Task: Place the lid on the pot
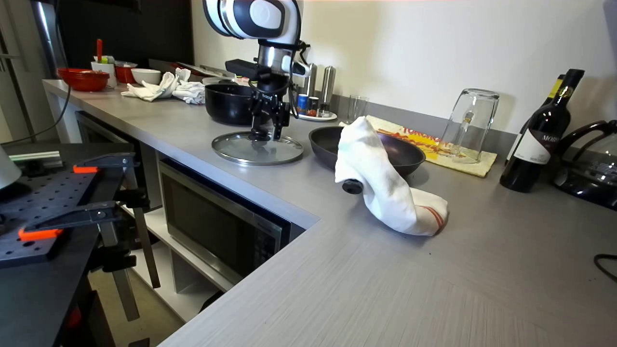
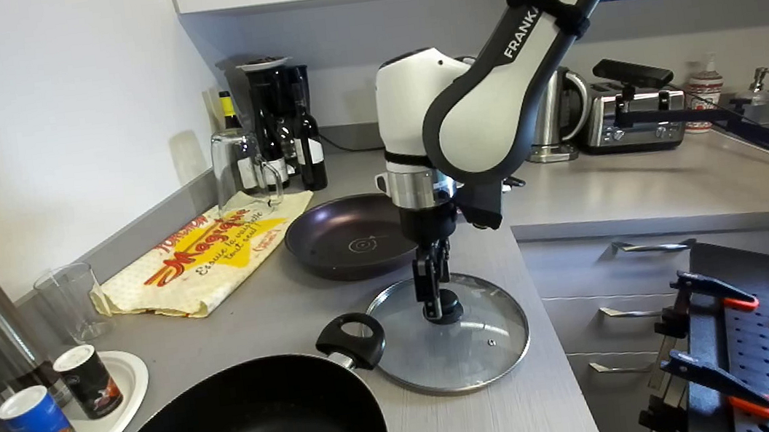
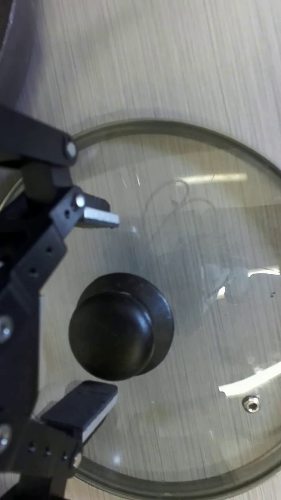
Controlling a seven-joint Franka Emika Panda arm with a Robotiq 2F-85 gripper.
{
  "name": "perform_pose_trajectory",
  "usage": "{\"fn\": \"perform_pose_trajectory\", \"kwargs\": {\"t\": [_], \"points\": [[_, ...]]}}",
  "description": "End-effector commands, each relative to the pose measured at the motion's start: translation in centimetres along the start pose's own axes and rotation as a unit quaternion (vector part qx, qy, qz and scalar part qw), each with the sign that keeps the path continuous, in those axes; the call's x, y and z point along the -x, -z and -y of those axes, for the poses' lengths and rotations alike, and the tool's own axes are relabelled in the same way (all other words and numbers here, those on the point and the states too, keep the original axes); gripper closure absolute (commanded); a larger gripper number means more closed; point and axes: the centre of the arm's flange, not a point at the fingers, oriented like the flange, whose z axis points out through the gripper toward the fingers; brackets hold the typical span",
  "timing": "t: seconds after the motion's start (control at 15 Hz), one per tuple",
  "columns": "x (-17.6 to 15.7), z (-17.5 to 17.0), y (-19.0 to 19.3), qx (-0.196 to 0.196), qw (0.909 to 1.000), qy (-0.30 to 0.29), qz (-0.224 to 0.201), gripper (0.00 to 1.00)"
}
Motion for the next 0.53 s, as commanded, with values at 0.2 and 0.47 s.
{"fn": "perform_pose_trajectory", "kwargs": {"t": [0.2,0.47], "points": [[0.00,0.34,-0.22,-0.012,0.9999,0.006,-0.001,0.54],[-0.14,0.58,0.31,-0.012,0.9999,0.006,-0.005,0.73]]}}
